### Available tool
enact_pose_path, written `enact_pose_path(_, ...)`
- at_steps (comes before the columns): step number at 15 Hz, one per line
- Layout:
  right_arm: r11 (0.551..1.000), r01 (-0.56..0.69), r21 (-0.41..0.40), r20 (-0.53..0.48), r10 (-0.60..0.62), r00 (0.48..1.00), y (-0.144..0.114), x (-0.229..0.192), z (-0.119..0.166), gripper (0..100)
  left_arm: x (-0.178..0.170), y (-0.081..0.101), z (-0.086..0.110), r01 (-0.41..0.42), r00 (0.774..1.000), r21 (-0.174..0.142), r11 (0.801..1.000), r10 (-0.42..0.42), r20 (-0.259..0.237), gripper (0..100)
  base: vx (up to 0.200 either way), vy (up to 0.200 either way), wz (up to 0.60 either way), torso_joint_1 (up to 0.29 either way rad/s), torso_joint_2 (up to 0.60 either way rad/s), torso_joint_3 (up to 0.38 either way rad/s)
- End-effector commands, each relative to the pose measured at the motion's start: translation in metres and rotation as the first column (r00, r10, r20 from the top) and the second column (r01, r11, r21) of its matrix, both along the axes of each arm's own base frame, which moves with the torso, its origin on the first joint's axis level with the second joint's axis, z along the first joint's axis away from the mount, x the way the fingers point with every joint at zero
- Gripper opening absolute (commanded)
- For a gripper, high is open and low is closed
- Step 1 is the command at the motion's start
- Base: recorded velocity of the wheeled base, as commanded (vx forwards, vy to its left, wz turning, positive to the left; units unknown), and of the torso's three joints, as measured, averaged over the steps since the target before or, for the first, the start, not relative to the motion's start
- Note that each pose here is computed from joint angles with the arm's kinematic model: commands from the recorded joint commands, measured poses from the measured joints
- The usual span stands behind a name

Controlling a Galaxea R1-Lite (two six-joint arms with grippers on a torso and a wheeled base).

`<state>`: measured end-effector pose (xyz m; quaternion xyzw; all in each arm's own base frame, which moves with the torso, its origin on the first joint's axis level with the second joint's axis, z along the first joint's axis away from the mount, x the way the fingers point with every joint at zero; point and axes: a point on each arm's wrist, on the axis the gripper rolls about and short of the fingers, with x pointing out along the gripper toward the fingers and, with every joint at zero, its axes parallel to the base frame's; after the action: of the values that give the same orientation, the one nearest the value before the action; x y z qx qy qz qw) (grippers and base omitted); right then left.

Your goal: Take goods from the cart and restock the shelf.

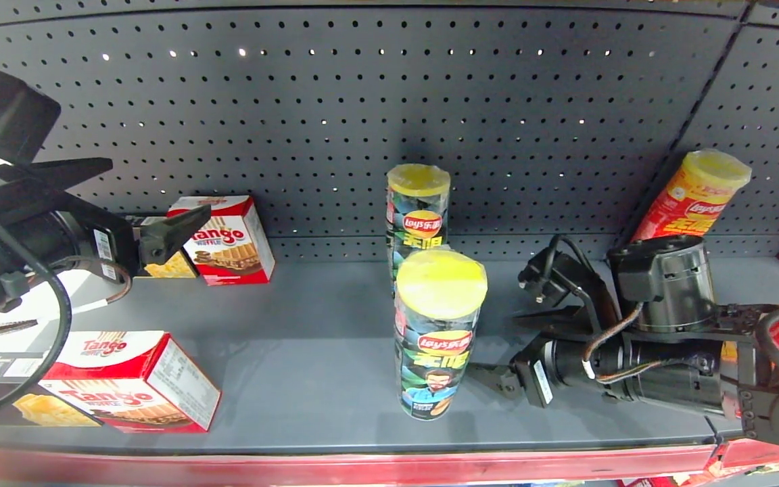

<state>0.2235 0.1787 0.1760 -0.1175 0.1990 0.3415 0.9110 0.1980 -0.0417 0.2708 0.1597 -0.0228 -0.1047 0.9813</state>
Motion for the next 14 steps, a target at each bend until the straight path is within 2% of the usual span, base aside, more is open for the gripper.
enact_pose_path(1, 1.000, -0.005, -0.003, -0.003, 0.005, 1.000, 0.0011, -0.0009, -0.0013, 100, 0.0013, 0.0000, -0.0008, -0.001, 1.000, 0.001, 1.000, 0.001, -0.004, 100, 0.000, 0.000, 0.00, 0.000, 0.00, 0.000)
enact_pose_path(14, 1.000, 0.004, 0.001, 0.002, -0.004, 1.000, 0.0004, 0.0024, 0.0002, 100, 0.0013, 0.0000, -0.0008, -0.001, 1.000, 0.000, 1.000, 0.001, -0.001, 100, 0.000, 0.000, 0.00, 0.000, 0.00, 0.000)
